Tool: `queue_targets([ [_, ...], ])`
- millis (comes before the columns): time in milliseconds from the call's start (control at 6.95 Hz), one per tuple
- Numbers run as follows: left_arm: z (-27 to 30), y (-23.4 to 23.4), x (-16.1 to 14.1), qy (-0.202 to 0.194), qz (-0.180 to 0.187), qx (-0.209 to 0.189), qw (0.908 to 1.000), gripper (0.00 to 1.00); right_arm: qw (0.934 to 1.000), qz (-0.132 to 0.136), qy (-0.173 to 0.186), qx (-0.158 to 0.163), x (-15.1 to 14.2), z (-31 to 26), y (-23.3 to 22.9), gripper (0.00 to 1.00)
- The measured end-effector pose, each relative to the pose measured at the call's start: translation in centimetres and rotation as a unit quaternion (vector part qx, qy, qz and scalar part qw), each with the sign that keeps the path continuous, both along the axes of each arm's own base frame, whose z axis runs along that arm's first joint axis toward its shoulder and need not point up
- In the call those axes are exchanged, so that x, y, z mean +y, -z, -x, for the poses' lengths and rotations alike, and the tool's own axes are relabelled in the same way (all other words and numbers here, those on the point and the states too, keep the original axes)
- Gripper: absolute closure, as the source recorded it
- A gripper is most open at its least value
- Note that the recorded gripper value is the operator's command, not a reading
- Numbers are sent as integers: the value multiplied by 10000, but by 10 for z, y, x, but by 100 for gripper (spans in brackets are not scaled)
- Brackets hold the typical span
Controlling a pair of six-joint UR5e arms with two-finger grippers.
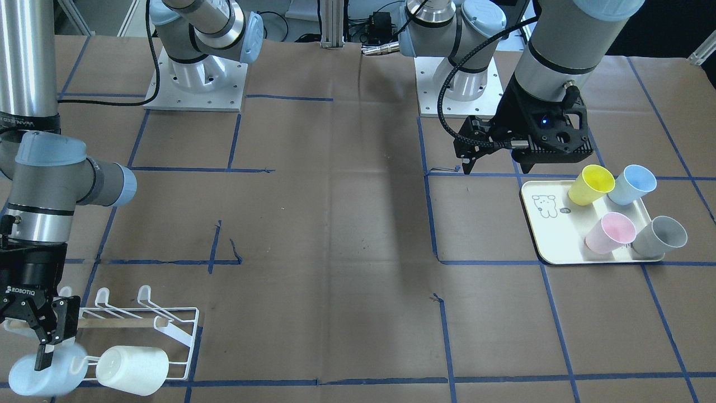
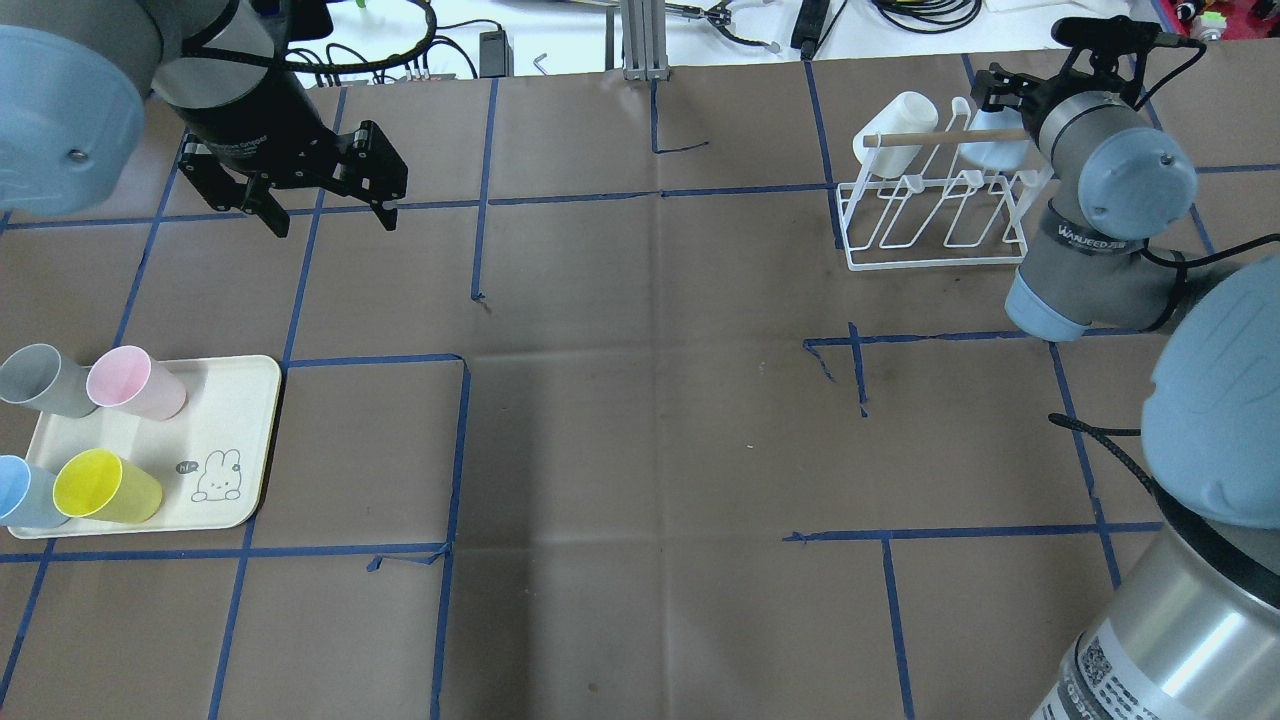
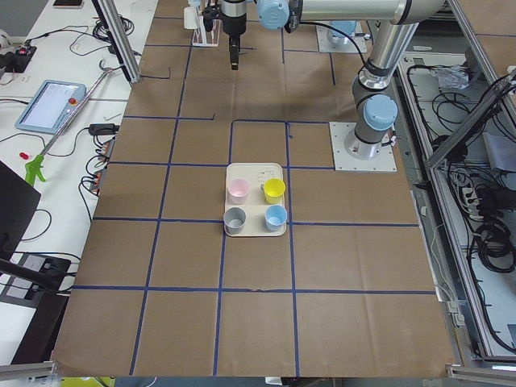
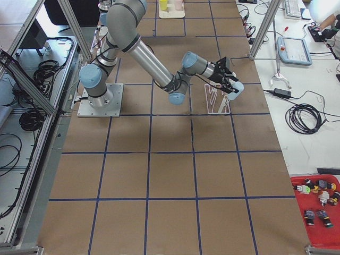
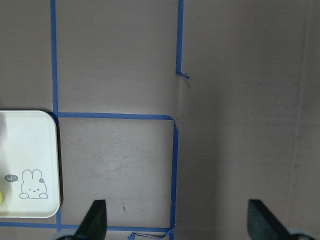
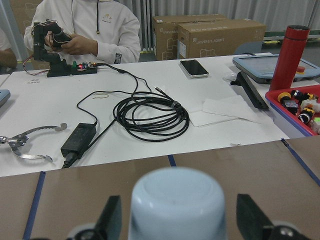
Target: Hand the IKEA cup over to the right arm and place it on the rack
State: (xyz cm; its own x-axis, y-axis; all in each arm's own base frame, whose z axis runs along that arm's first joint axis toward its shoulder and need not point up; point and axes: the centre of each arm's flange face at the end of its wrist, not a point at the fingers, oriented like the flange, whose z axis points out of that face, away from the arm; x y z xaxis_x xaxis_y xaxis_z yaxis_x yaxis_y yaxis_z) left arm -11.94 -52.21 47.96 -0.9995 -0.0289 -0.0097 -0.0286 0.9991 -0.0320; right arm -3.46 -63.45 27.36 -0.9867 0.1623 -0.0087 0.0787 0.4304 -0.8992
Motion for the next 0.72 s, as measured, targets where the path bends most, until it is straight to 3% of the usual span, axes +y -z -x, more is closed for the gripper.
queue_targets([
  [432, -1, 0, 0, 1, 14, -1, 10000, 0, 9995, 309, -33, 90, -6, -2, -36, 0],
  [576, -1, -1, 0, 0, 17, -1, 10000, 0, 9994, 317, -46, 100, -7, -5, -55, 0],
  [719, -1, -1, 0, 1, 21, -1, 10000, 0, 10000, 48, -83, 24, -7, -9, -70, 0],
])
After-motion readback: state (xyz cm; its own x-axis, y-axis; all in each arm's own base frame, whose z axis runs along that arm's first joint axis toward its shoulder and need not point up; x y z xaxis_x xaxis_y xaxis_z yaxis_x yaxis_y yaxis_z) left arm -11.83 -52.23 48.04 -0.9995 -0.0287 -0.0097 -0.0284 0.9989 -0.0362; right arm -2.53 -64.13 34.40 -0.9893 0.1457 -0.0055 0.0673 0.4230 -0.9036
